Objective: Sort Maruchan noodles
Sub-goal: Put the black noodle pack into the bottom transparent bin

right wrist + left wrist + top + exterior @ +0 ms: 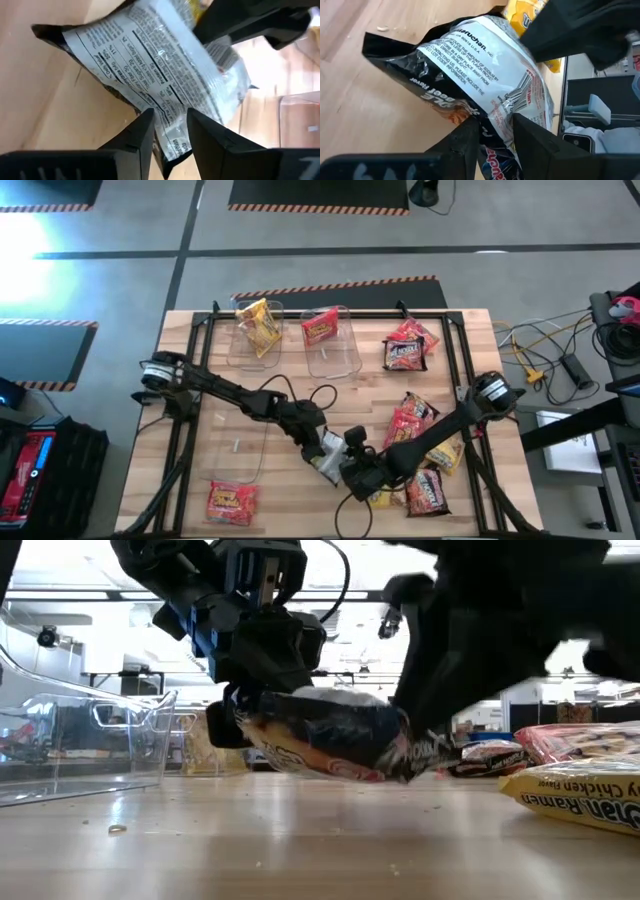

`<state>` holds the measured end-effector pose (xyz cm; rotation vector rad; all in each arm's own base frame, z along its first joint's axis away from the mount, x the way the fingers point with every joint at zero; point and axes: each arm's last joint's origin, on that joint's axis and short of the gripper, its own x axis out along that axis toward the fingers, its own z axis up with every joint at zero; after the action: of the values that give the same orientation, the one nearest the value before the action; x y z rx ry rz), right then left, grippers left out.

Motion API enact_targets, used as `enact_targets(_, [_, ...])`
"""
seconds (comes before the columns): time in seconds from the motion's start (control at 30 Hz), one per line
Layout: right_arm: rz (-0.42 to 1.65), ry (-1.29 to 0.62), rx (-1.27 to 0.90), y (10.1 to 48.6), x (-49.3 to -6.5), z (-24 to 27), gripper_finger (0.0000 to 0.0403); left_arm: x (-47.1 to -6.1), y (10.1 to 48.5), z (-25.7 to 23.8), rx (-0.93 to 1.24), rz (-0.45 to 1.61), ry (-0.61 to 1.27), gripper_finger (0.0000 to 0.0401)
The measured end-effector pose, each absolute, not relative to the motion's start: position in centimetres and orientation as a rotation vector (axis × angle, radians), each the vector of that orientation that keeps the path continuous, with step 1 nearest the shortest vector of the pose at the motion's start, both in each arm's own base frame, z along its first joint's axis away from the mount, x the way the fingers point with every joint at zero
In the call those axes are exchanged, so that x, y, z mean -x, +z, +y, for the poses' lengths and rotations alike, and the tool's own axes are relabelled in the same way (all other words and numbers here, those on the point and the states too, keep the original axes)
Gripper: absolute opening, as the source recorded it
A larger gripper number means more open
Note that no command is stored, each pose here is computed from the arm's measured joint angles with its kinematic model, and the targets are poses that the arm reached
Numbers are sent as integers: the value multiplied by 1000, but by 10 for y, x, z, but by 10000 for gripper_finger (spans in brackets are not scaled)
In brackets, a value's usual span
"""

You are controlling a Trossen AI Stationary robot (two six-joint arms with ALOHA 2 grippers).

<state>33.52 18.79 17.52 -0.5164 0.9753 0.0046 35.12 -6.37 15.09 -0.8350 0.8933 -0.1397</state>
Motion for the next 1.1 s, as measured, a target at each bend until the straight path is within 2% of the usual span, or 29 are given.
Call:
enact_targets(0.47, [867, 27, 293, 219, -315, 202, 107, -337, 172, -58, 719, 875, -56, 77])
enact_targets(0.63, [868, 35, 285, 219, -311, 207, 107, -330, 186, -57, 683, 847, -30, 78])
enact_targets(0.83, [869, -12, 209, 213, -310, 205, 107, -325, 182, -56, 676, 910, -2, 78])
enact_targets(1.1, [809, -33, 108, 179, -323, 211, 104, -319, 180, -57, 634, 964, 4, 79])
